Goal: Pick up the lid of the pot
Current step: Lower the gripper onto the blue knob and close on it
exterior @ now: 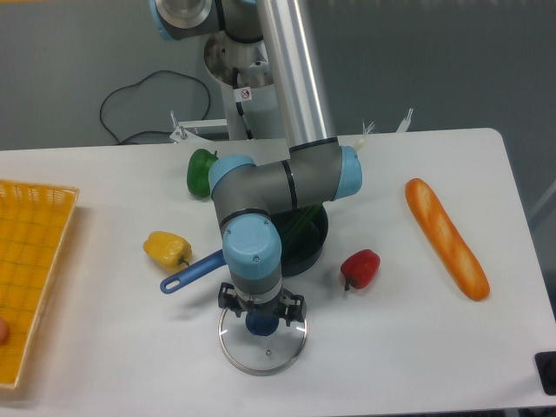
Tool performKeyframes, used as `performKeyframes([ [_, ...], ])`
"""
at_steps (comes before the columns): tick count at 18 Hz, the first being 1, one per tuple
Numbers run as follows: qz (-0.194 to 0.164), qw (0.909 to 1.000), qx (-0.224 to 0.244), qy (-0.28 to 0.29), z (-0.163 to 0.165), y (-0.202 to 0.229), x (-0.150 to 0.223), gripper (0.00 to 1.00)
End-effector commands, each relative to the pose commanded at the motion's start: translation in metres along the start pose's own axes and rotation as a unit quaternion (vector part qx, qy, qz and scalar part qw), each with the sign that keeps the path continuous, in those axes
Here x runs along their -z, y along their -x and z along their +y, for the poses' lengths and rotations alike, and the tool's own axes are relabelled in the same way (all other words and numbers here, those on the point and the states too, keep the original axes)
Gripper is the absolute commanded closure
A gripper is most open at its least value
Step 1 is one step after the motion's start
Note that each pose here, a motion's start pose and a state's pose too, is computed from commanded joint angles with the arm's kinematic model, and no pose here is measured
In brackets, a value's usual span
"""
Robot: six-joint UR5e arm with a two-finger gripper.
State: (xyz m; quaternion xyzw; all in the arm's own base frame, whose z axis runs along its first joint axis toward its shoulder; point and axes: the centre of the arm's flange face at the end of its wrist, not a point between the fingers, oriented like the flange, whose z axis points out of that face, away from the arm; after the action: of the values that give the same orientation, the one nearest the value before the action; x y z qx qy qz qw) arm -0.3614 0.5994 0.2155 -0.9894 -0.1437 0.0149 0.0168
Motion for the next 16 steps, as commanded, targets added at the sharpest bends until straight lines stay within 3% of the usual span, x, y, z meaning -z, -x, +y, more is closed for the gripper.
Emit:
performKeyframes([
  [9, 0.003, 1.0, -0.001, 0.004, -0.0005, -0.0011, -0.0074, 0.0],
  [12, 0.003, 1.0, -0.001, 0.003, -0.0007, -0.0012, -0.0072, 0.08],
  [16, 0.003, 1.0, -0.005, 0.002, -0.0026, -0.0038, -0.0068, 0.09],
])
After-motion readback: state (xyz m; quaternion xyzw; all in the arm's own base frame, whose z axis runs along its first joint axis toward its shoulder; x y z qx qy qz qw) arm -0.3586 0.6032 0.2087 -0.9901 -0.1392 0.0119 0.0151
